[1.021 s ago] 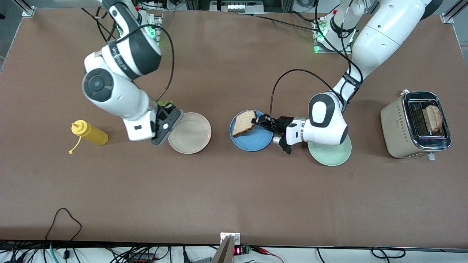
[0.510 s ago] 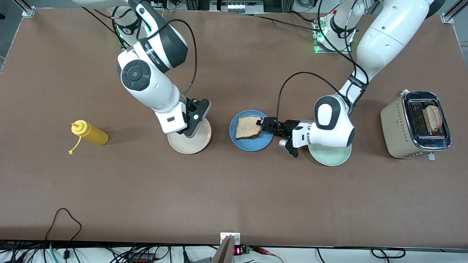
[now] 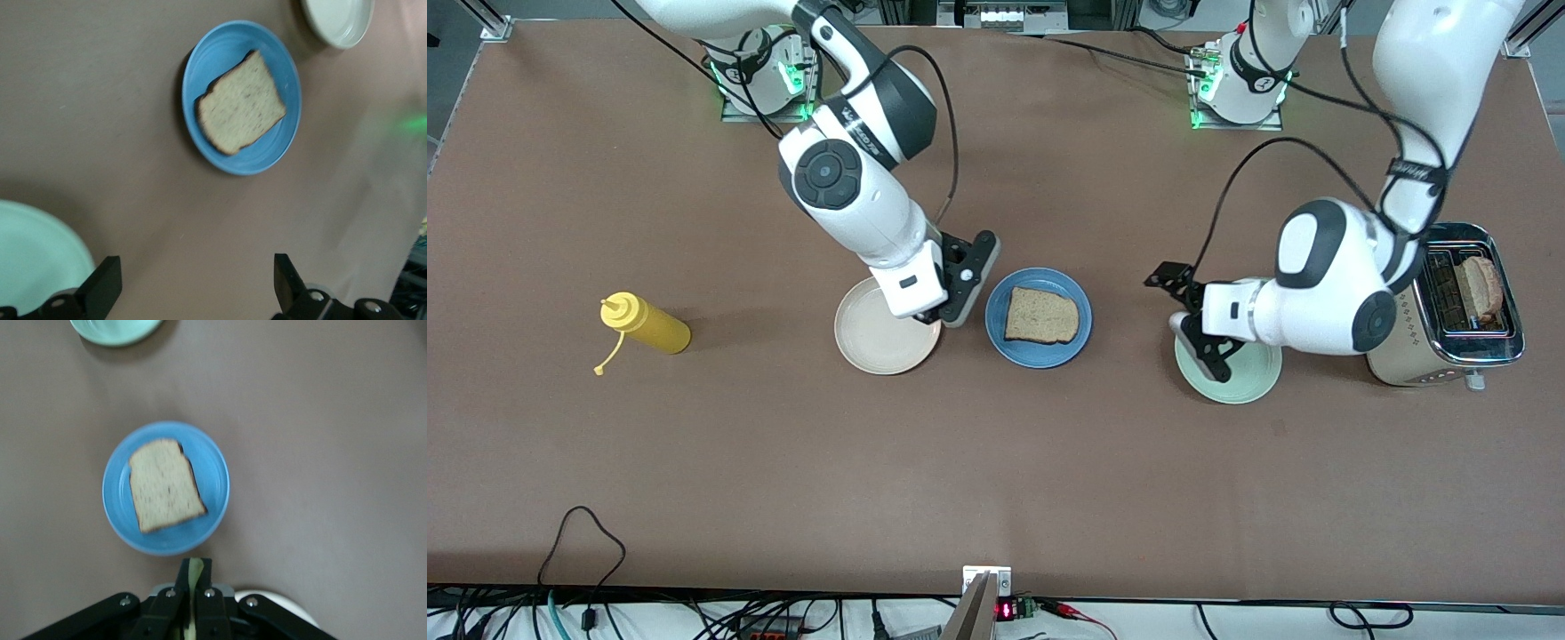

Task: Make sandwich in blue plate with both arms
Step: 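Lower the lettuce onto the toast with the right gripper and release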

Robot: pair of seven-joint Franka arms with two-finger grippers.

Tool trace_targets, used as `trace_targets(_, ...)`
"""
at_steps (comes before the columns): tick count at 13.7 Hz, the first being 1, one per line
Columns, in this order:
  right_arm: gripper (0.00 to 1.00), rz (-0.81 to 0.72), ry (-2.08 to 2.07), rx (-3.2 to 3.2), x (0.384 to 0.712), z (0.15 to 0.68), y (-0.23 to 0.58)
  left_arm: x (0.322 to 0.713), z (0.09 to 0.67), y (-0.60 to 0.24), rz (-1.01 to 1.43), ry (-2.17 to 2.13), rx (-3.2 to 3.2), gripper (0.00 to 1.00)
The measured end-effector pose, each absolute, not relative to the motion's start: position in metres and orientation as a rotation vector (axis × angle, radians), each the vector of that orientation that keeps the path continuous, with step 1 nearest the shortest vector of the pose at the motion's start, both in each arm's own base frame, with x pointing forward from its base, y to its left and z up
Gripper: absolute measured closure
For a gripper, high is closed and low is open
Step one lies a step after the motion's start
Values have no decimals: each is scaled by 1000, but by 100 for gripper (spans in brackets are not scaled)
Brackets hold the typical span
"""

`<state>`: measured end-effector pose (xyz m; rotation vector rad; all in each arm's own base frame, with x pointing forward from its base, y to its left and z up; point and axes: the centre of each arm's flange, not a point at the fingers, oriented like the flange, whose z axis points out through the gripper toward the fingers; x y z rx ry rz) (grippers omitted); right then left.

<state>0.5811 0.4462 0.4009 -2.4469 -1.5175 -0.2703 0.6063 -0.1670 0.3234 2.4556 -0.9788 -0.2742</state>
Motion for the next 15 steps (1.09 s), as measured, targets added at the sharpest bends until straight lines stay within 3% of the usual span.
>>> trace_targets(6,96,-396,-1503,-2362,562,353,520,626,432,-94,-451,-1214,2717,0)
trace_targets(10,96,-475,-1460,-2353,568,328,526,645,498,-9,-317,-1070,2878,0)
trace_targets(15,96,-553,-1409,-2333,562,278,544,646,513,28,-295,-927,2956,0)
